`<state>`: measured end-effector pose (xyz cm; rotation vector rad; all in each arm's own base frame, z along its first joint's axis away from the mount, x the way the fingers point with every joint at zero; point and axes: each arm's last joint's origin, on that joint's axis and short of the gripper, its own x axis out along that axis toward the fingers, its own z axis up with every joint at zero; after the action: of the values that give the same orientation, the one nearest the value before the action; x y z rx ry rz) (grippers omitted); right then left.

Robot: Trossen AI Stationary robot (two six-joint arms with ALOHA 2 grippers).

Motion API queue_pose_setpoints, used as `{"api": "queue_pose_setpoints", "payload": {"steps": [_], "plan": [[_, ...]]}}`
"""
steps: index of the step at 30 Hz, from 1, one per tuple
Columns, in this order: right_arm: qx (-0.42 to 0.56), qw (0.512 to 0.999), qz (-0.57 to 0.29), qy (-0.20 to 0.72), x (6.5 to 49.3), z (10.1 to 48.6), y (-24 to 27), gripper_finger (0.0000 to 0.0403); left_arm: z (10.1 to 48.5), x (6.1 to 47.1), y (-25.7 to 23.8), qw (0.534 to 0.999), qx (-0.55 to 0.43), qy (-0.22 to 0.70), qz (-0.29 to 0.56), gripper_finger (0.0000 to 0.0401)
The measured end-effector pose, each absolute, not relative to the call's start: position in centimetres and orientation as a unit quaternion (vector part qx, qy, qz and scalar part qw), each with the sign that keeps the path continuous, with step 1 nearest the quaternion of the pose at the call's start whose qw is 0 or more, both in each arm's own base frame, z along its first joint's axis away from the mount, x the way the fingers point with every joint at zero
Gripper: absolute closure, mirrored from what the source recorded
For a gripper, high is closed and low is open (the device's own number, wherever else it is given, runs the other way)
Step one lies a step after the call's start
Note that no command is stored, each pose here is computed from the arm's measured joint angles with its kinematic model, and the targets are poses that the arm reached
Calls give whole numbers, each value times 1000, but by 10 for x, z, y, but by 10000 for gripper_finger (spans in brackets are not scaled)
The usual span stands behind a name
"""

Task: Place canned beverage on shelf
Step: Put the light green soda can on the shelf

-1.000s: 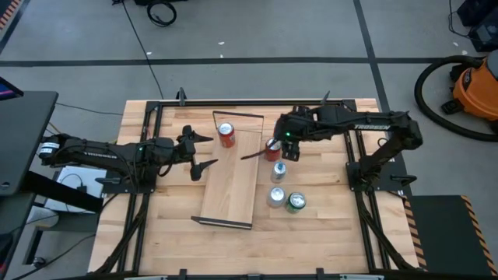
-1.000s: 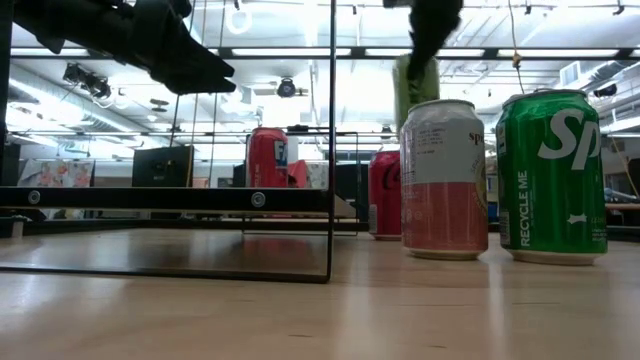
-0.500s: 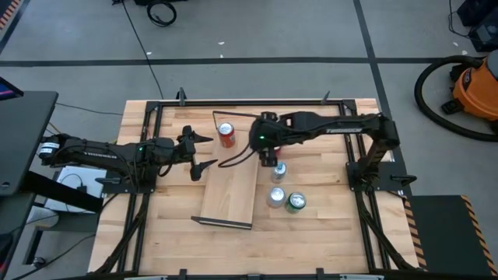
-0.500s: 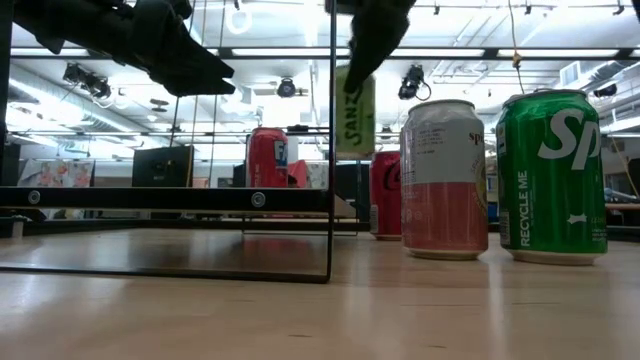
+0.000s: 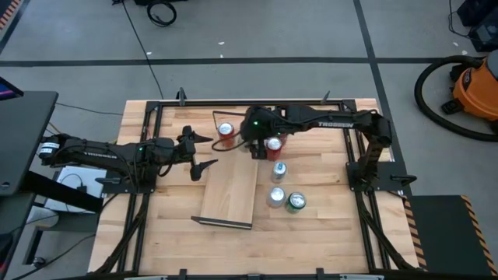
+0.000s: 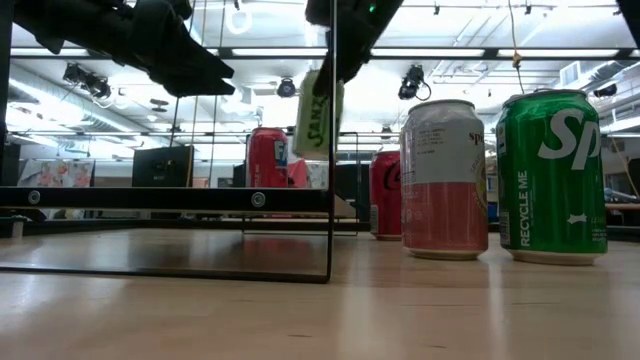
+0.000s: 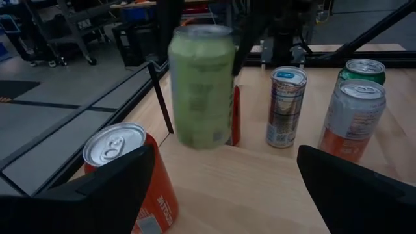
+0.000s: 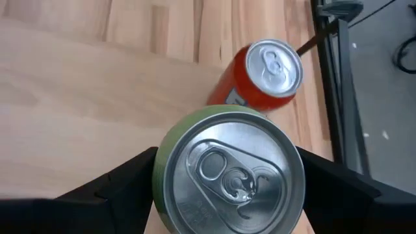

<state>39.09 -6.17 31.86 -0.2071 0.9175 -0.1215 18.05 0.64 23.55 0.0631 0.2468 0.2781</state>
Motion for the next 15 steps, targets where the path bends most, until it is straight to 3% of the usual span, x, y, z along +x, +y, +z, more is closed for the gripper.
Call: {"api": "queue_pose_setpoints", "payload": {"steps": [9,15], "plan": [[-97,866,-48,487,411,275,-78,76,234,180,6,982,26,127,139,12],[-96,869,-48,483,414,271,-86,69,233,180,6,981,20,134,140,12]]}}
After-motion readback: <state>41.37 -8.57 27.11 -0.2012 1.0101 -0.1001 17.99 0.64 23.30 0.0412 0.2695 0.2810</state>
